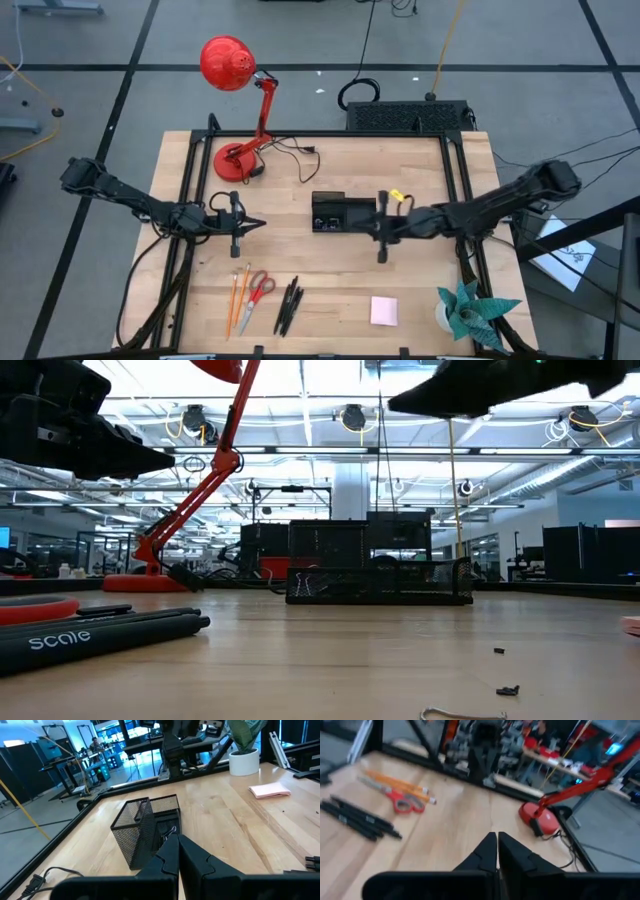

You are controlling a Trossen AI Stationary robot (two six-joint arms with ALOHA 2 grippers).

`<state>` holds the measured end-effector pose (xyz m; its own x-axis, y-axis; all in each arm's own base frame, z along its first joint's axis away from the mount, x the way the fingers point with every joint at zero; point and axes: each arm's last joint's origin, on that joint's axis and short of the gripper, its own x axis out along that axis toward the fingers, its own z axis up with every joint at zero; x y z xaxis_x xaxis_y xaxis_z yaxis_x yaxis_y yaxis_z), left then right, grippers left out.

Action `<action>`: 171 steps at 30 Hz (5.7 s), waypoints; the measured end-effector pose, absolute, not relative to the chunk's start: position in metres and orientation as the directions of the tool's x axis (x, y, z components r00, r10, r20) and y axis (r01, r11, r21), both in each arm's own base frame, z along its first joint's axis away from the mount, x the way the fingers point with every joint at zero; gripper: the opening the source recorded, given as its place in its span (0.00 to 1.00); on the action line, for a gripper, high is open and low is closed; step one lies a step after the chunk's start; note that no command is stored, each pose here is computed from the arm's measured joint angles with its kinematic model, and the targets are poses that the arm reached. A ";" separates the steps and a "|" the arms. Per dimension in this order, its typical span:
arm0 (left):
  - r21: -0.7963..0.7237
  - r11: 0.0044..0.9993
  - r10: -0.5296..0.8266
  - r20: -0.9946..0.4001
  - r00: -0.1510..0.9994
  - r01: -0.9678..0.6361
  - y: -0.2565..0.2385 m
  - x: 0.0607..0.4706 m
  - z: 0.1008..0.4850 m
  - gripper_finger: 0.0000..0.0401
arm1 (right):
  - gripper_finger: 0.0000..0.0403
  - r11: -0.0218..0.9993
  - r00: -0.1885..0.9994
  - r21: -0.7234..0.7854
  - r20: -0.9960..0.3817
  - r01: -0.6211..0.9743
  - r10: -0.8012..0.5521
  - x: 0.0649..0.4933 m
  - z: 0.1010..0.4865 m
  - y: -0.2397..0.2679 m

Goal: Pick and place office supplies into organizer
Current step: Put the pink sticky notes into the black desk organizer

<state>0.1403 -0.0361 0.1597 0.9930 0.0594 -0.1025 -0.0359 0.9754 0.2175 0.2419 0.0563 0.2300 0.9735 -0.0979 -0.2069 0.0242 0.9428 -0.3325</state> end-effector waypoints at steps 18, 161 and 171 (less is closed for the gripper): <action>0.219 0.975 0.060 -0.107 0.992 -0.036 -0.036 0.140 0.159 0.01 | 0.00 0.985 0.971 -0.151 -0.212 0.079 -0.110 0.211 0.201 0.024; 0.199 0.979 -0.002 -0.235 0.972 0.050 -0.037 0.138 0.147 0.01 | 0.09 0.906 0.158 -0.414 -0.892 0.090 -0.424 0.240 0.106 0.295; 0.197 0.979 -0.002 -0.235 0.972 0.050 -0.037 0.138 0.147 0.01 | 0.01 0.897 0.148 -0.436 -0.885 0.069 -0.441 0.243 0.112 0.294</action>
<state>0.1381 -0.0373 0.1467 0.9721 -0.0020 -0.2347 0.0497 0.9791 0.1974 0.2432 0.2939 0.1115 0.1484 -0.4412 -0.8851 0.0689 0.8974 -0.4358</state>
